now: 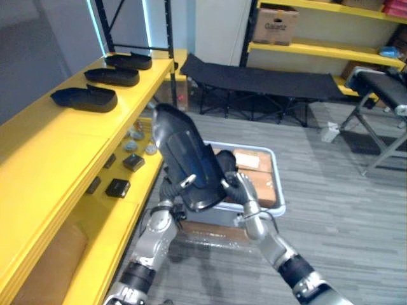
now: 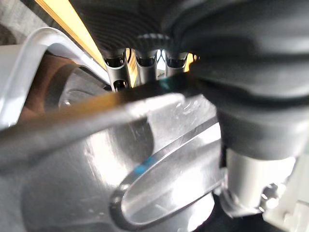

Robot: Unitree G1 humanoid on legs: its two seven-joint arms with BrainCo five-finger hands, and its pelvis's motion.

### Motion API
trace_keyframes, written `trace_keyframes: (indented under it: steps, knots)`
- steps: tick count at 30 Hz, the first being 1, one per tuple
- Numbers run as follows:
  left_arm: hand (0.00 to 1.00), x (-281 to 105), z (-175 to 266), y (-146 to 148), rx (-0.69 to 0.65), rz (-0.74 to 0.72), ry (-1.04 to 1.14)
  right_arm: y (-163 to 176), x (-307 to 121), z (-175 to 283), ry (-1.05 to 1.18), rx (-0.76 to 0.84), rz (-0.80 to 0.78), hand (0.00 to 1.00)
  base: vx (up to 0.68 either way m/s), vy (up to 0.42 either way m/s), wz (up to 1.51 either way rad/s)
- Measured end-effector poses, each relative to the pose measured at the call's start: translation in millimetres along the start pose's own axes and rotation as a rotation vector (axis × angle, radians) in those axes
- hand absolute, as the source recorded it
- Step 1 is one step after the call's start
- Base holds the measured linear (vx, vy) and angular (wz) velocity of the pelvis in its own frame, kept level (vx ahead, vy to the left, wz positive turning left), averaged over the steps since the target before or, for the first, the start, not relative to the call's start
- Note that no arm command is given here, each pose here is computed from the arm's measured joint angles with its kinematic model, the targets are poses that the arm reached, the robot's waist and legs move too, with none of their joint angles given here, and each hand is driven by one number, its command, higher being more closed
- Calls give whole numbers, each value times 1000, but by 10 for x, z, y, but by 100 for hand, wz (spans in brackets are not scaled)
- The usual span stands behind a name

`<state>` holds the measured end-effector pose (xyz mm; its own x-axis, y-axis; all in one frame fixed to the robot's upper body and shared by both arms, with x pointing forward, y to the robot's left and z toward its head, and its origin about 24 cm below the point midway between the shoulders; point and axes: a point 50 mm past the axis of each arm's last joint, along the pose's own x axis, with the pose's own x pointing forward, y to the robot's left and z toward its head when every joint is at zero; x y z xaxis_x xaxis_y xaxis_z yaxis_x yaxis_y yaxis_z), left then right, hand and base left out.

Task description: Walk over and take plastic housings, then place them on the shelf

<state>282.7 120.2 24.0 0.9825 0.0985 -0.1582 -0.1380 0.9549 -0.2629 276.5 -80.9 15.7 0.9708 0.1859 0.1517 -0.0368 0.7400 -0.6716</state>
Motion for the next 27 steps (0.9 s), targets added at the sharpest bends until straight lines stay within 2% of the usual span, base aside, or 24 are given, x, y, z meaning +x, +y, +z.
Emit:
trace_keyframes:
  steps: [4,17,23,27]
  knots:
    - [100,-11,100,-8,-99,13,-100,73,-71,66,-8,76,-5,100,5,4,-11]
    - [100,-60,224,-164,-144,-27,-165,86,-191,137,3,181,-90,100,0,0,0]
    - [100,-71,252,-192,-92,-43,-193,91,-208,128,6,186,-89,100,0,0,0]
    - [100,-80,303,-223,-7,-83,-231,99,-236,119,4,192,-86,100,0,0,0]
